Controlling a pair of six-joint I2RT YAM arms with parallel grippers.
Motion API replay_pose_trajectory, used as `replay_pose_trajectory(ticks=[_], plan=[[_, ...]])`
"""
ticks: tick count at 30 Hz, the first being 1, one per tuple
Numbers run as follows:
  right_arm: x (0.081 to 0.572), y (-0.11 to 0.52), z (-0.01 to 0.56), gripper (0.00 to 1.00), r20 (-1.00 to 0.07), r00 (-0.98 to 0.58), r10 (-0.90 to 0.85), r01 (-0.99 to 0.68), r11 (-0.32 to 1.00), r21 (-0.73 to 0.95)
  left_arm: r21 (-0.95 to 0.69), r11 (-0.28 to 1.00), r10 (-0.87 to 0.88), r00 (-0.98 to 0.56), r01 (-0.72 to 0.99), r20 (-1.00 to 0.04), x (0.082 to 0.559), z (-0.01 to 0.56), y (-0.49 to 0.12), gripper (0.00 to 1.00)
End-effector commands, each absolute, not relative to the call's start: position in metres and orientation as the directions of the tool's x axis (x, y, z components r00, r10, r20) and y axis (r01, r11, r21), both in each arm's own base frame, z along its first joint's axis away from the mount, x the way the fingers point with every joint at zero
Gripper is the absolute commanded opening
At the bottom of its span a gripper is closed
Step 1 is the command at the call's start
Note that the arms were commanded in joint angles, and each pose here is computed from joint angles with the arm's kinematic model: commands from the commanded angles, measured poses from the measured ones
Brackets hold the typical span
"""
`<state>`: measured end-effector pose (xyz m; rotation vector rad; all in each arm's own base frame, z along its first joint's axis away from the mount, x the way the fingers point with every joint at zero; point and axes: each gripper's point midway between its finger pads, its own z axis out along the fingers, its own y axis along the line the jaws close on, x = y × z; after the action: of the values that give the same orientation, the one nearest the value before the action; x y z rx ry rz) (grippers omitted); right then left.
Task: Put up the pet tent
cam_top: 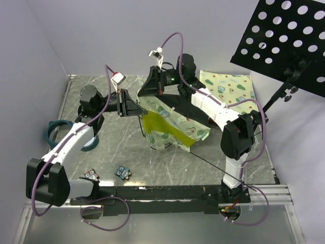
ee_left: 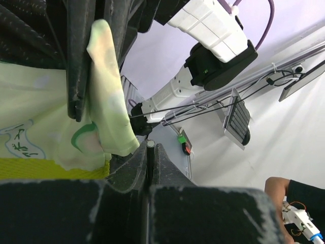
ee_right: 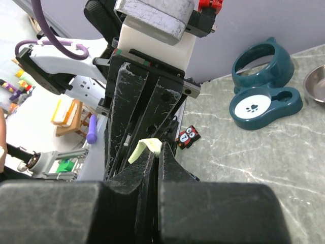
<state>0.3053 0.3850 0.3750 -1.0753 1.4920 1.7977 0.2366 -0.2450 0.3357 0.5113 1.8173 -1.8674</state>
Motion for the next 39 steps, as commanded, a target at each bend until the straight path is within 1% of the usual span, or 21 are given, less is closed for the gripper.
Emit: replay_pose_trajectory(ticks=[1,11,24,33,39], plan=[[0.294,0.364,0.496,0.00,-0.936,-0.237,0.261,-0.969,-0.140,0.206,-0.975,-0.005,0.140,-0.965,0.224,-0.222,0.190,0.288,-0.253,0.01],[0.299,0.363,0.503,0.00,-0.933,-0.230,0.279,-0.972,-0.120,0.203,-0.988,0.009,0.154,-0.977,0.152,-0.149,0.181,0.272,-0.257,0.01],[0.308,0.364,0.499,0.00,-0.923,-0.256,0.288,-0.967,-0.087,0.241,-0.992,0.013,0.180,-0.976,0.125,-0.121,0.169,0.265,-0.264,0.01],[0.302,0.362,0.506,0.00,-0.923,-0.247,0.296,-0.969,-0.088,0.231,-0.997,0.034,0.166,-0.984,0.073,-0.066,0.166,0.253,-0.264,0.01],[0.296,0.364,0.505,0.00,-0.924,-0.249,0.291,-0.968,-0.098,0.230,-0.996,0.034,0.181,-0.981,0.077,-0.069,0.166,0.253,-0.268,0.01]])
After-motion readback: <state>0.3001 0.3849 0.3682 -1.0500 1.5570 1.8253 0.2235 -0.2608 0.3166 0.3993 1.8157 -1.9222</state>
